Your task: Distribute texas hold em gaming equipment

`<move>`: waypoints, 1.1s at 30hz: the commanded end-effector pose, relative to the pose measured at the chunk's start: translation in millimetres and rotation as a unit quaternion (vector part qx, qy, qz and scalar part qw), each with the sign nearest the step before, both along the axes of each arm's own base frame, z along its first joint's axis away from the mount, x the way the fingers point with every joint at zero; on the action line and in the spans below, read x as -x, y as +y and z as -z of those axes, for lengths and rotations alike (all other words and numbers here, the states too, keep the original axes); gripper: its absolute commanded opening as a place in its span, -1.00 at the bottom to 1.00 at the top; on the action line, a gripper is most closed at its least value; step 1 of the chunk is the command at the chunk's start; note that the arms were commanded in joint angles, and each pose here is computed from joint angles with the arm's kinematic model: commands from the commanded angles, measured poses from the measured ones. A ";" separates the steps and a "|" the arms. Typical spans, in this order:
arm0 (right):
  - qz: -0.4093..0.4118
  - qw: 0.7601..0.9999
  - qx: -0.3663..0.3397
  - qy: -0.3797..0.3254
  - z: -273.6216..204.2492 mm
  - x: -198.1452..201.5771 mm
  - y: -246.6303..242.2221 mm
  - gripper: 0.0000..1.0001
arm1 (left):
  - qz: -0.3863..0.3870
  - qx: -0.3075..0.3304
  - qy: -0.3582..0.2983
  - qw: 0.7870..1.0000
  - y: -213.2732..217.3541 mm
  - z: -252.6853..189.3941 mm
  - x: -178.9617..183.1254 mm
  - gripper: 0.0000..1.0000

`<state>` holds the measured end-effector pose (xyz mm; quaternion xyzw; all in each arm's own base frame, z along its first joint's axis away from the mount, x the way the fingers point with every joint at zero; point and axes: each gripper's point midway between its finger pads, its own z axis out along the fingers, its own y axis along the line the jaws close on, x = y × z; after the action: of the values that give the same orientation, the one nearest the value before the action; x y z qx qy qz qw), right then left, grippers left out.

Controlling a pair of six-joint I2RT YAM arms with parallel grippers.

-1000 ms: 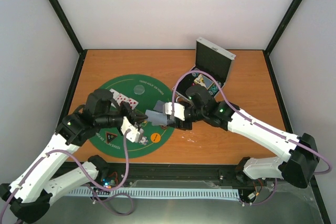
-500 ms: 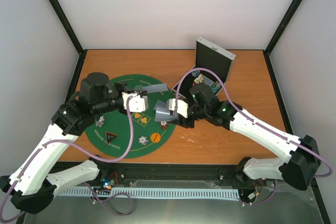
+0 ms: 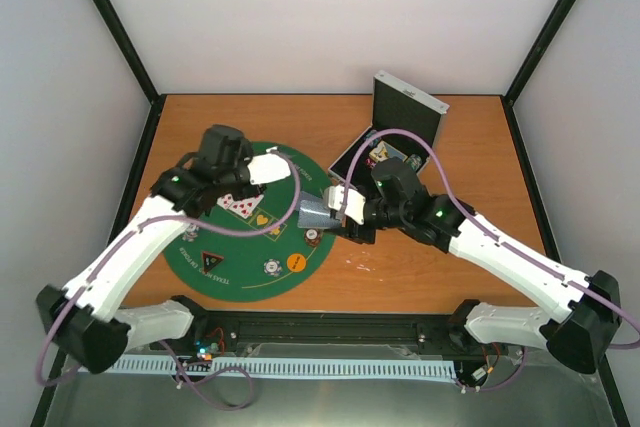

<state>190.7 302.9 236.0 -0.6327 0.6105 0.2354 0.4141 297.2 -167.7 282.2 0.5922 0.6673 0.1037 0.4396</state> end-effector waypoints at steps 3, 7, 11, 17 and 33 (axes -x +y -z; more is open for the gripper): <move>0.014 1.000 -0.011 -0.009 -8.2 3.1 -9.6 0.09 | -0.095 -0.016 0.197 0.976 17.7 103.0 18.3 -0.99; 0.016 1.000 -0.011 -0.010 -7.7 4.8 -12.5 0.10 | -0.118 0.005 0.223 0.968 7.2 124.0 5.8 -0.99; 0.019 1.000 -0.009 -0.006 -7.8 5.9 -14.4 0.10 | -0.133 0.018 0.172 0.976 3.7 140.0 -20.5 -0.99; 0.023 1.000 -0.012 -0.015 -12.7 9.0 -20.2 0.10 | -0.158 -0.012 0.125 0.979 23.0 188.6 -25.3 -0.99; 0.022 1.000 -0.008 -0.014 -10.5 8.7 -20.5 0.11 | -0.166 -0.020 0.187 0.968 34.0 257.7 8.0 -0.99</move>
<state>179.9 282.7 240.6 -0.6234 0.6213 0.2231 0.4191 299.6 -133.3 34.4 0.4937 0.8171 0.0970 0.2814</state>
